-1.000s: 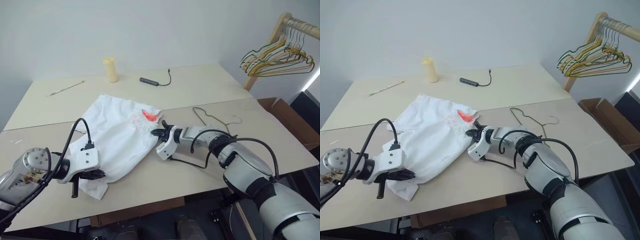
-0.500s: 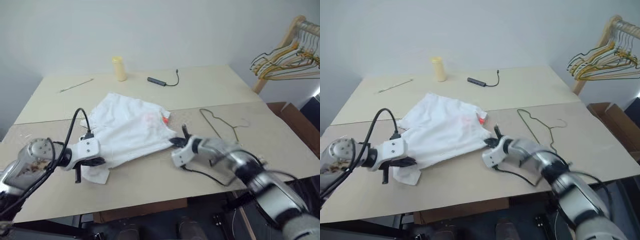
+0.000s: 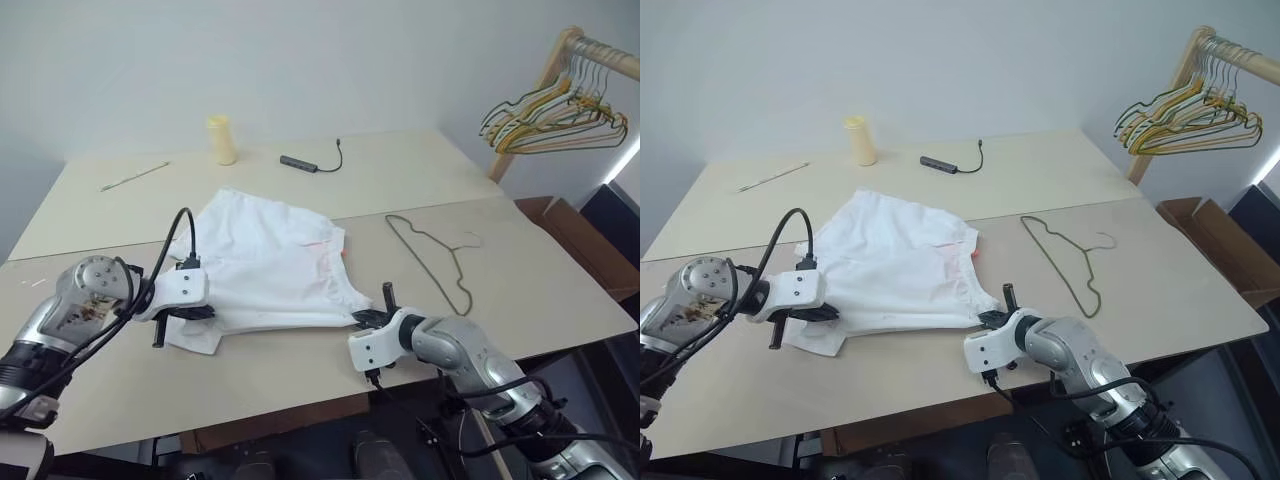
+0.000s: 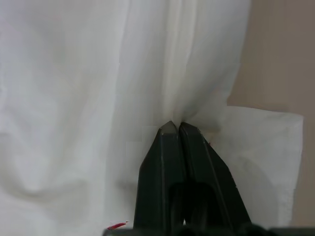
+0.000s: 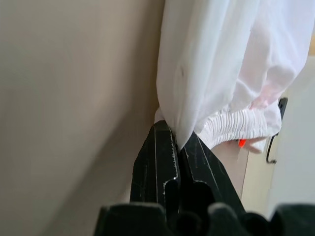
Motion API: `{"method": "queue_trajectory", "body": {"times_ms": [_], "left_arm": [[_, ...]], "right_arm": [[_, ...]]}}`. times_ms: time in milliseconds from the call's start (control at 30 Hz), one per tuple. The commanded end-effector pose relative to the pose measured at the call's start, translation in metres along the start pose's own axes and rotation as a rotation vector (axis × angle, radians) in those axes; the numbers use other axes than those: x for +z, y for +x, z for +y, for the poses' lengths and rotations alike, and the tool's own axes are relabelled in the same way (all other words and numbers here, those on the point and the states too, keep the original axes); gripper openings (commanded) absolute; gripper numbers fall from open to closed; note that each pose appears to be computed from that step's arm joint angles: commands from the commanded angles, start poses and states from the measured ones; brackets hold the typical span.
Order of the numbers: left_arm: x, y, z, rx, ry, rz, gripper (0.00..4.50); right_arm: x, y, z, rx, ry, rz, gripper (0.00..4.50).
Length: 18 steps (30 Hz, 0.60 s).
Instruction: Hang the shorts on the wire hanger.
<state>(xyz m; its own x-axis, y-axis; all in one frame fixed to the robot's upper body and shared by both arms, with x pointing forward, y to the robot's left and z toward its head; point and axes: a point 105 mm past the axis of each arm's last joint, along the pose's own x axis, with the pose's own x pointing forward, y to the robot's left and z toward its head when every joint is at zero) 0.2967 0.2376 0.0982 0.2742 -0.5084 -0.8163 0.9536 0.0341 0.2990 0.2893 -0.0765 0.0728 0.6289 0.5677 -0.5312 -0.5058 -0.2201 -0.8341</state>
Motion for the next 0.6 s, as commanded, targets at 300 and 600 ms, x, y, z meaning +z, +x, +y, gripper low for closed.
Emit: {"method": "queue_trajectory", "body": {"times_ms": [300,600], "left_arm": [[-0.001,-0.021,-0.028,0.012,-0.028,-0.021,0.97],[0.022,-0.014,-0.051,0.153,-0.090,0.009,3.53]], "right_arm": [[-0.005,-0.002,-0.014,-0.037,0.032,0.032,0.00],[-0.003,-0.002,-0.014,-0.030,0.037,0.036,0.00]]}}
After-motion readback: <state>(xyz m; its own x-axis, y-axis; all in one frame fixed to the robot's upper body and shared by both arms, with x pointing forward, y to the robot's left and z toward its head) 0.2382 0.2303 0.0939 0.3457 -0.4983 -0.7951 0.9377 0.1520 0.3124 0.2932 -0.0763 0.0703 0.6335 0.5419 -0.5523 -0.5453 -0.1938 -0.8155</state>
